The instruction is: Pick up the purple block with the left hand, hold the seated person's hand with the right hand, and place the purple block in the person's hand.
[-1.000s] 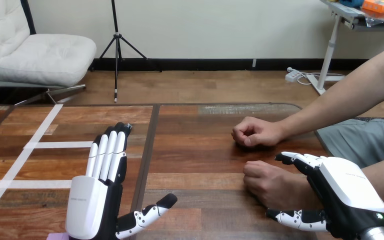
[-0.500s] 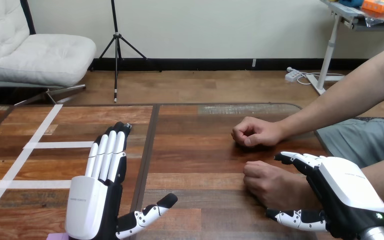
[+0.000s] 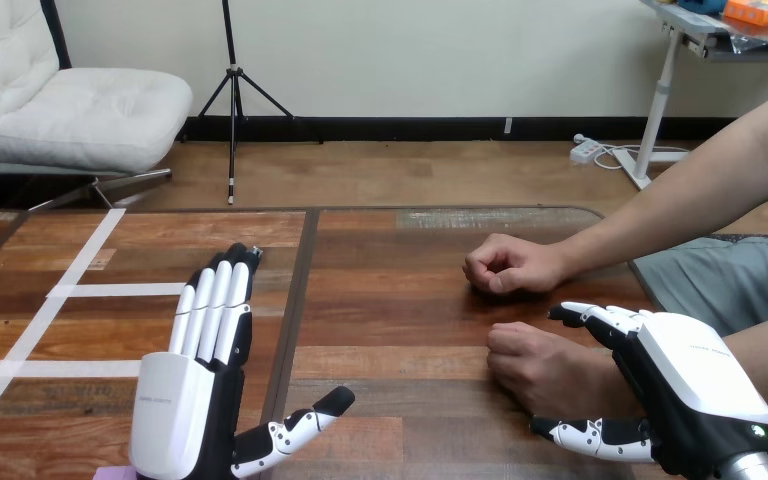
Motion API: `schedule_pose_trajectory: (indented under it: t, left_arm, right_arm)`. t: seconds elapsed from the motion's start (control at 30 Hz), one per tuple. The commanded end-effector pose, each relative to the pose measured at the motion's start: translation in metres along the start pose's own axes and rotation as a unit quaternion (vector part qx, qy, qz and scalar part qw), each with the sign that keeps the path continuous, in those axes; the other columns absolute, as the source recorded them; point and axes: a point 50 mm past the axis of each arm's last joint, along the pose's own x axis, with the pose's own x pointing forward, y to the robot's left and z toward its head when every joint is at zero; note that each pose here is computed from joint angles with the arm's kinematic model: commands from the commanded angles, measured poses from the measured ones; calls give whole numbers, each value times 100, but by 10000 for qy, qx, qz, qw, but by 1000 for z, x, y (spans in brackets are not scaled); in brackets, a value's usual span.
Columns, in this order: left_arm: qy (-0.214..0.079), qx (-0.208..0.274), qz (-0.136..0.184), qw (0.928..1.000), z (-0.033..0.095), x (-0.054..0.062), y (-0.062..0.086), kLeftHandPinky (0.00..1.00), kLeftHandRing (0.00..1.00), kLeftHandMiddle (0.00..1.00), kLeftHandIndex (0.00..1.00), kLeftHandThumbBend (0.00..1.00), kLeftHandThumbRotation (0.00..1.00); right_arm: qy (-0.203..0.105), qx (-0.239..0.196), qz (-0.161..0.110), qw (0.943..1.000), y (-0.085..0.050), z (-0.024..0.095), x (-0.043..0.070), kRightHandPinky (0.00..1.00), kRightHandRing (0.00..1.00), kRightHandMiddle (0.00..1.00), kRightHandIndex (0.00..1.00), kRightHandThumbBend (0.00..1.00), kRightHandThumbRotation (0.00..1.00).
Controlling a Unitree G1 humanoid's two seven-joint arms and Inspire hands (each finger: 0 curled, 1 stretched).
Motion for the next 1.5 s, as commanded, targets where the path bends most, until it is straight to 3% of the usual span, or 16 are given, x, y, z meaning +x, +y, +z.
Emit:
schedule_pose_trajectory:
  t: [0.0, 0.73, 1.47]
  left_arm:
    - [-558, -131, 785, 9953, 11, 44, 5, 98, 99, 100, 100, 76, 79]
    - [-730, -379, 1242, 9888, 16, 46, 15, 99, 99, 100, 100, 75, 78]
    - [-784, -289, 1337, 9875, 16, 47, 23, 100, 99, 100, 100, 75, 80]
  right_arm:
    - [-348, -208, -356, 9985, -20, 10, 13, 93, 89, 83, 83, 70, 30]
    - [-371, -236, -404, 9982, -21, 10, 15, 93, 88, 83, 83, 70, 28]
    - [-393, -255, -401, 9981, -19, 11, 15, 92, 88, 83, 83, 70, 29]
